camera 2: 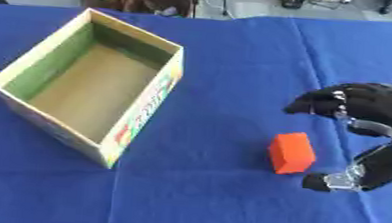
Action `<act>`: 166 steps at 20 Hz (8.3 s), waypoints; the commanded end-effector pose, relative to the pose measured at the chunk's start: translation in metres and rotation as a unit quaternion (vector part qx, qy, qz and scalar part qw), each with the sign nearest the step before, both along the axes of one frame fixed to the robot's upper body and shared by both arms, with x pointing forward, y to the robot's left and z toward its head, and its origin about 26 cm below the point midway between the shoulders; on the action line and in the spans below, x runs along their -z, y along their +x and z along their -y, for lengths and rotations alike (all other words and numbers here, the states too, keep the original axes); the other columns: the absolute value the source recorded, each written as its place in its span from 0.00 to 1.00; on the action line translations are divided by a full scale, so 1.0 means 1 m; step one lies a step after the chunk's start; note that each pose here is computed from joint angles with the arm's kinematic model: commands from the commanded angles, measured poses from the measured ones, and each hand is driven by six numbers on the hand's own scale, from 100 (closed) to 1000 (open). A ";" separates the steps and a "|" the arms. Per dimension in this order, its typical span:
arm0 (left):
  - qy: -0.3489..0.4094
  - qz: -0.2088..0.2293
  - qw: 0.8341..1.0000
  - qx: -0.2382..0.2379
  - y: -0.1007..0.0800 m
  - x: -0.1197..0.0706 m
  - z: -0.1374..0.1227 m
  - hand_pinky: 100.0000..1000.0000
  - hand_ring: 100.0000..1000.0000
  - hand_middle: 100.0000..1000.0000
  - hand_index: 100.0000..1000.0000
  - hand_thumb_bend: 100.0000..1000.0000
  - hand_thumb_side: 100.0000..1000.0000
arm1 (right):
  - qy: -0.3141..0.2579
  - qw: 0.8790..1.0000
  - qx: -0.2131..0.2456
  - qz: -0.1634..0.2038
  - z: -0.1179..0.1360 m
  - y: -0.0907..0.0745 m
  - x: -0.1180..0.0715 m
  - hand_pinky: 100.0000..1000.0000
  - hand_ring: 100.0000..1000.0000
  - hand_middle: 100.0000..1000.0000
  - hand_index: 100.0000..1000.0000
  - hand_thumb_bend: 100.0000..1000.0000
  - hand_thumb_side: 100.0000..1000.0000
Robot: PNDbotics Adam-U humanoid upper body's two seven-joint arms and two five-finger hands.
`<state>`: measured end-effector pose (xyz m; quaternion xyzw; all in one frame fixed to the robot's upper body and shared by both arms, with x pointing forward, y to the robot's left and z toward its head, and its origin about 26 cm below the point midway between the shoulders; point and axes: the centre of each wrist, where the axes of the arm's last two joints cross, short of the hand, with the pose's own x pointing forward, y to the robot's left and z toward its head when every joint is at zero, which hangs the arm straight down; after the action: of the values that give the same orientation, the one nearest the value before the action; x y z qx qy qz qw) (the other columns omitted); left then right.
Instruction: Pick up objects on the table and place them in the box.
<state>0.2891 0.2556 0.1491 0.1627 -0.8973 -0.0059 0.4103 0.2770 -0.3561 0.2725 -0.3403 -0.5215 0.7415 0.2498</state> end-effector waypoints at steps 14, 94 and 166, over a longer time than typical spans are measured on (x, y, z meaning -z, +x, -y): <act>0.011 0.010 1.000 0.009 -0.002 -0.007 0.000 0.25 0.56 0.62 0.73 0.00 0.82 | -0.052 0.997 0.048 -0.003 -0.014 0.001 0.005 0.81 0.84 0.82 0.98 0.30 0.75; 0.018 0.003 0.999 0.027 -0.002 -0.007 0.004 0.25 0.56 0.63 0.73 0.00 0.83 | 0.190 0.965 -0.028 0.177 -0.067 0.043 -0.100 0.65 0.51 0.21 0.33 0.00 0.29; 0.018 0.019 0.998 0.057 0.004 -0.019 0.016 0.26 0.57 0.63 0.73 0.00 0.83 | 0.014 0.981 -0.079 0.178 -0.222 0.157 -0.062 0.63 0.56 0.31 0.50 0.00 0.30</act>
<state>0.2957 0.2397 0.1623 0.1205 -0.9078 -0.0411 0.3997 0.4406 -0.1330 0.3189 -0.4120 -0.5882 0.6866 0.1134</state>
